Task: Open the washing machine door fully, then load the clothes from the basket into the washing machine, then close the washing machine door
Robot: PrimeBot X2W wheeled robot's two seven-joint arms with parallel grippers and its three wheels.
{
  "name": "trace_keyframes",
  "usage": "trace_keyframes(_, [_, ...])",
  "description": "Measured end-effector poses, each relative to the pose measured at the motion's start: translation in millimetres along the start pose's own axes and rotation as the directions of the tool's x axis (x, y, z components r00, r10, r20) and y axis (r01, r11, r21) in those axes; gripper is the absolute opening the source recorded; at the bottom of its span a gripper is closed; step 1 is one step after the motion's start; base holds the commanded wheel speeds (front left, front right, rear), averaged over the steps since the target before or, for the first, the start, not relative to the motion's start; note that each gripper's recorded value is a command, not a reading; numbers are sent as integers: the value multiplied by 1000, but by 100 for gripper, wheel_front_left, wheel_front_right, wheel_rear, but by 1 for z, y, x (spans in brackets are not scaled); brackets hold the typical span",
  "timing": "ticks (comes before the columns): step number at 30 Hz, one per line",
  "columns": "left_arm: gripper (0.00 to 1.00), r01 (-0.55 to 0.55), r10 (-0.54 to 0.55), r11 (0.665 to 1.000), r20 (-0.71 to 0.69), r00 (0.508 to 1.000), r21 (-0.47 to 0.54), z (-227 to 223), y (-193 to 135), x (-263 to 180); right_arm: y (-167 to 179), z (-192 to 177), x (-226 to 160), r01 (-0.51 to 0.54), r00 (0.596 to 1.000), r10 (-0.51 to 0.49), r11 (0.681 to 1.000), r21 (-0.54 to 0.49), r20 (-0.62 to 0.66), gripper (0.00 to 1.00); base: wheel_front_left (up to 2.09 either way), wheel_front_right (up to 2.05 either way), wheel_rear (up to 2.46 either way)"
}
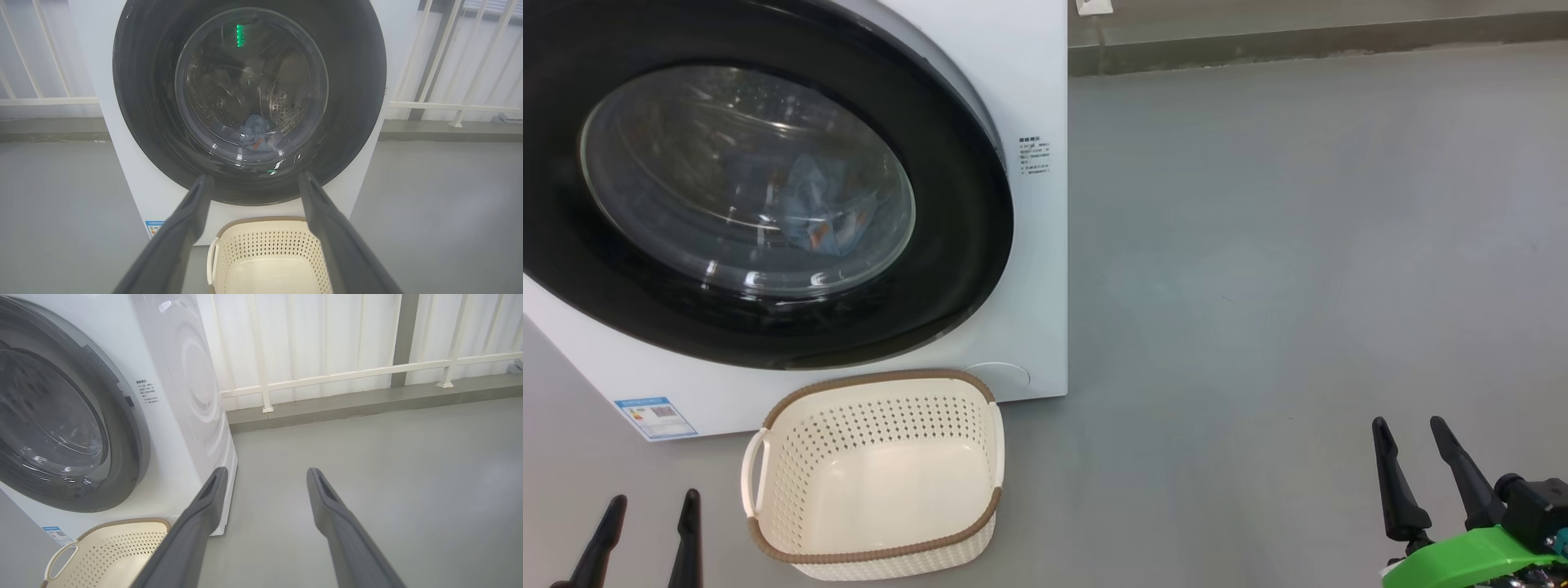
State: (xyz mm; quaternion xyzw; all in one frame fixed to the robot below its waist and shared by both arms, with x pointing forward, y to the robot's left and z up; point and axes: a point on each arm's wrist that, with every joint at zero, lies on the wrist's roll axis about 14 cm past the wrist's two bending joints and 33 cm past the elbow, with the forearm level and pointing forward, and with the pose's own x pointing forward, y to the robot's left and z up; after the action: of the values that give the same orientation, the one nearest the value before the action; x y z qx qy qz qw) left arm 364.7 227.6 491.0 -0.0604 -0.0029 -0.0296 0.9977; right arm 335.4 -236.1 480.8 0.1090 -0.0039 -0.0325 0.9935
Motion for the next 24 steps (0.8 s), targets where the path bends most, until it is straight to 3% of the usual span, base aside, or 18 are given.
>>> trace_keyframes(14, [100, -5, 5, 1000, -3, 1000, -1, -1, 1, -1, 1, -1, 1, -4, 1000, 4, 1000, -2, -3, 100, 0, 0, 0])
trace_keyframes(15, [0, -6, 6, 1000, -6, 1000, -2, -2, 1, -1, 2, -2, 1, -4, 1000, 4, 1000, 0, -6, 0, 0, 0, 0])
trace_keyframes(24, [0, -24, 14, 994, -98, 995, -104, -38, -19, -10, 6, -44, -16, 39, 991, -29, 997, 72, -128, 0, 0, 0, 0])
